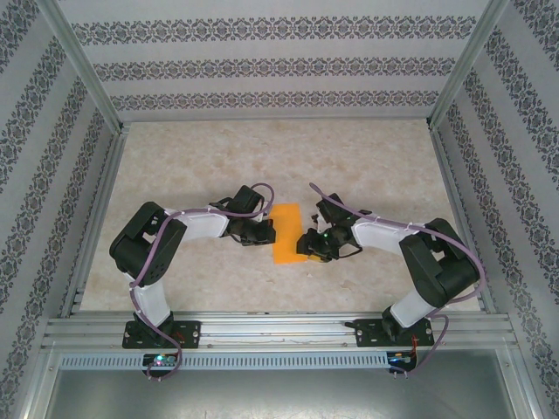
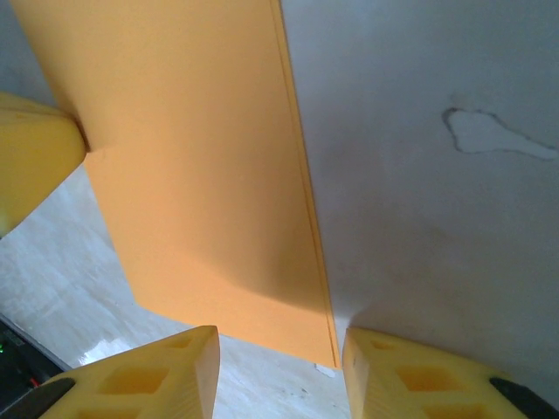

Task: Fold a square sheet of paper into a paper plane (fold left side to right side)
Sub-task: Fold the triangle a second time at the center of the table.

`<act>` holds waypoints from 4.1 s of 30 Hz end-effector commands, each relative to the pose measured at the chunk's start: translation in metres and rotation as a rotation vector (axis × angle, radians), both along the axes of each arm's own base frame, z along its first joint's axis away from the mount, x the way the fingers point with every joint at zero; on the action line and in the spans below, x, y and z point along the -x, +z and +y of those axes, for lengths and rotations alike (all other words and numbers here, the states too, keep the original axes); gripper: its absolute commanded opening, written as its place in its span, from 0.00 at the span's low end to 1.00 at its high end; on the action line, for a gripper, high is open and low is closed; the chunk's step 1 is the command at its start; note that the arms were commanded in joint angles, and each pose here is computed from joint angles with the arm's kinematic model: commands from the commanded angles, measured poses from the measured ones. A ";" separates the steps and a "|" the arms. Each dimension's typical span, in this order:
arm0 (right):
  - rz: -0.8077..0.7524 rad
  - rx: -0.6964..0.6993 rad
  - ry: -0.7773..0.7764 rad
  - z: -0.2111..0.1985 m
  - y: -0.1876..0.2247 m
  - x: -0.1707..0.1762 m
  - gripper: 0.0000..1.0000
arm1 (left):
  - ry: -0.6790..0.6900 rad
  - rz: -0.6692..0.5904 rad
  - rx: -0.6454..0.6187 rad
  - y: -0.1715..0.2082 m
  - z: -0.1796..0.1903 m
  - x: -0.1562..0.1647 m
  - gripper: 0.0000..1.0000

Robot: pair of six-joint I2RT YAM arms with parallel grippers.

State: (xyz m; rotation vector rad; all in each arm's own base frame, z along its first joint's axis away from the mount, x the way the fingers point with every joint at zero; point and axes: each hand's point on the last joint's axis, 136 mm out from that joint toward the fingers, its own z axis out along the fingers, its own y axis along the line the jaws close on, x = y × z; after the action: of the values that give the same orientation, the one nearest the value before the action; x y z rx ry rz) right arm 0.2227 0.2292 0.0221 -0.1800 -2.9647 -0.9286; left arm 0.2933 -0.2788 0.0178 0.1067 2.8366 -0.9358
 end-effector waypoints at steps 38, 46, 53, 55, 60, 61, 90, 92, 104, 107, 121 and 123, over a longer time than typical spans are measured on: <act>-0.063 -0.088 0.055 0.019 0.026 -0.008 0.44 | -0.001 0.039 -0.067 -0.021 0.008 0.009 0.00; -0.063 -0.085 0.058 0.016 0.029 -0.004 0.45 | -0.001 0.042 -0.070 -0.021 0.009 0.010 0.00; -0.065 -0.085 0.057 0.015 0.031 -0.003 0.45 | -0.001 0.041 -0.071 -0.022 0.009 0.009 0.00; -0.063 -0.083 0.056 0.014 0.032 -0.003 0.44 | -0.001 0.040 -0.071 -0.022 0.009 0.009 0.00; -0.054 -0.074 0.056 0.010 0.032 -0.001 0.44 | -0.002 0.043 -0.072 -0.023 0.009 0.010 0.00; -0.051 -0.075 0.058 0.010 0.032 0.000 0.44 | -0.002 0.040 -0.072 -0.022 0.009 0.009 0.00; -0.041 -0.120 0.017 0.012 0.016 -0.018 0.47 | -0.009 0.040 -0.071 -0.022 0.007 0.007 0.00; -0.048 -0.126 0.008 0.010 0.016 -0.022 0.47 | -0.010 0.042 -0.074 -0.023 0.008 0.008 0.00; -0.106 -0.181 0.001 0.010 0.017 -0.063 0.45 | -0.021 0.031 -0.073 -0.021 0.007 0.007 0.00; -0.113 -0.196 0.012 0.011 0.017 -0.072 0.42 | -0.023 0.030 -0.070 -0.021 0.006 0.007 0.00; -0.124 -0.199 0.038 0.005 0.008 -0.094 0.28 | -0.029 0.005 -0.065 -0.013 0.005 0.002 0.00; -0.123 -0.201 0.037 0.004 0.009 -0.093 0.22 | -0.029 -0.011 -0.068 -0.008 0.005 -0.001 0.04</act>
State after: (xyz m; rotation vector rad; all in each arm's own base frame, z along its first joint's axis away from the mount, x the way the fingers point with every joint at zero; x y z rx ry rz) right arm 0.3122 0.2325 0.0269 -0.1044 -2.9536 -1.2403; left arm 0.2970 -0.2814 0.0192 0.1300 2.8274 -0.9348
